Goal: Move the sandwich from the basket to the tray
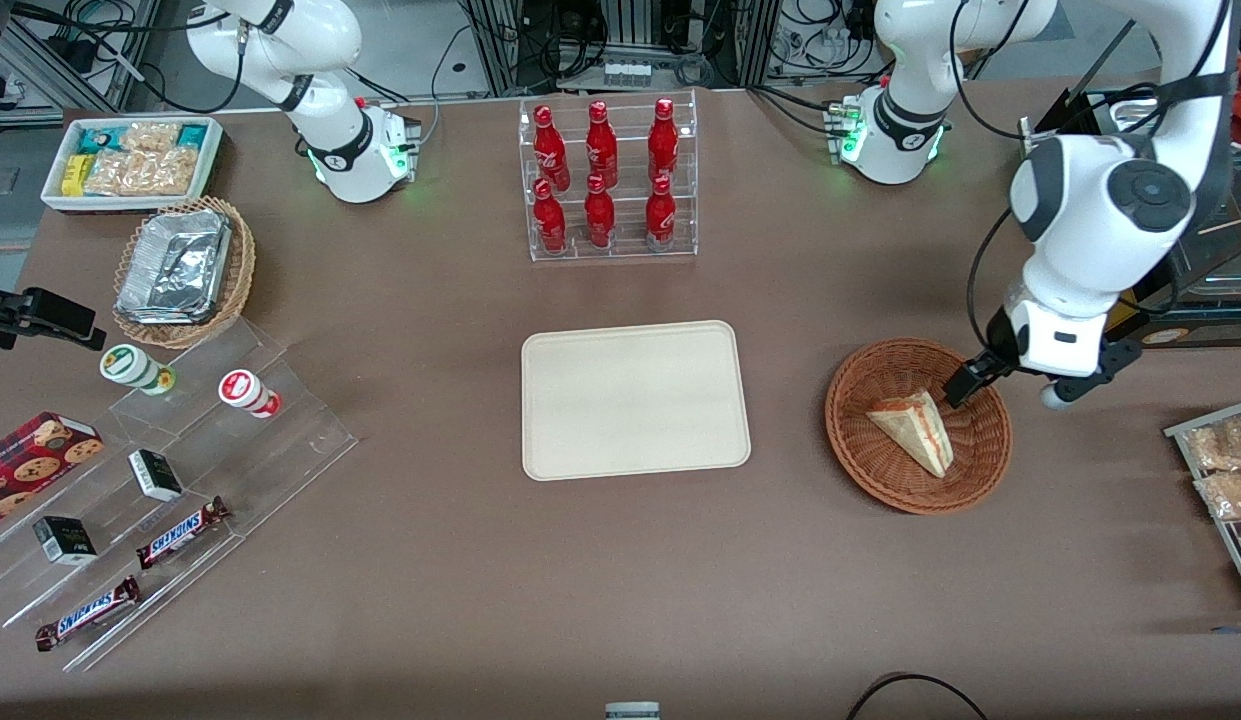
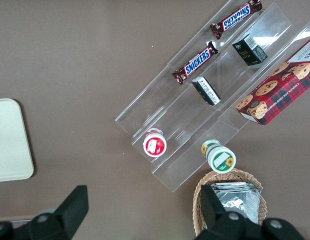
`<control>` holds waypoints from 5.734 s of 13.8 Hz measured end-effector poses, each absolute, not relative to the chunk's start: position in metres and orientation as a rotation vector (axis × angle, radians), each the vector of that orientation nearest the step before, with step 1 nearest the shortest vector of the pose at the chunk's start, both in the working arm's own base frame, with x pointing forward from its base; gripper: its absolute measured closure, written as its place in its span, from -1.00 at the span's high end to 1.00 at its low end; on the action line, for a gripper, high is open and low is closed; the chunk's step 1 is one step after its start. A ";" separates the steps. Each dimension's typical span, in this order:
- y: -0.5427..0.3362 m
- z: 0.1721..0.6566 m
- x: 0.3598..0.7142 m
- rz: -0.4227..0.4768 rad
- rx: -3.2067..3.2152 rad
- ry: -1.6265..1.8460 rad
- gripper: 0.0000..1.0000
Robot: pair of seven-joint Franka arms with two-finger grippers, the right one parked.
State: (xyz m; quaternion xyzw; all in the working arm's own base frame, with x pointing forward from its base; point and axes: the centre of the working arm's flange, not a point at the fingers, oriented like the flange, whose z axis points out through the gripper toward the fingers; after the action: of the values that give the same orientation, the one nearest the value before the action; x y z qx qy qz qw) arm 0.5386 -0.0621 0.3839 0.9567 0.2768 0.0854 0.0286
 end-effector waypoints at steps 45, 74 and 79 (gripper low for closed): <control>-0.516 0.278 0.477 0.127 3.173 -0.005 -0.64; -0.295 0.571 0.550 0.157 3.134 0.457 1.00; -0.198 0.606 0.546 0.067 3.203 0.355 1.00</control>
State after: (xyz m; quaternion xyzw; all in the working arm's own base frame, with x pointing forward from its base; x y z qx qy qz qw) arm 0.5458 -0.1980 0.6055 0.9929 0.1101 0.0207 -0.0410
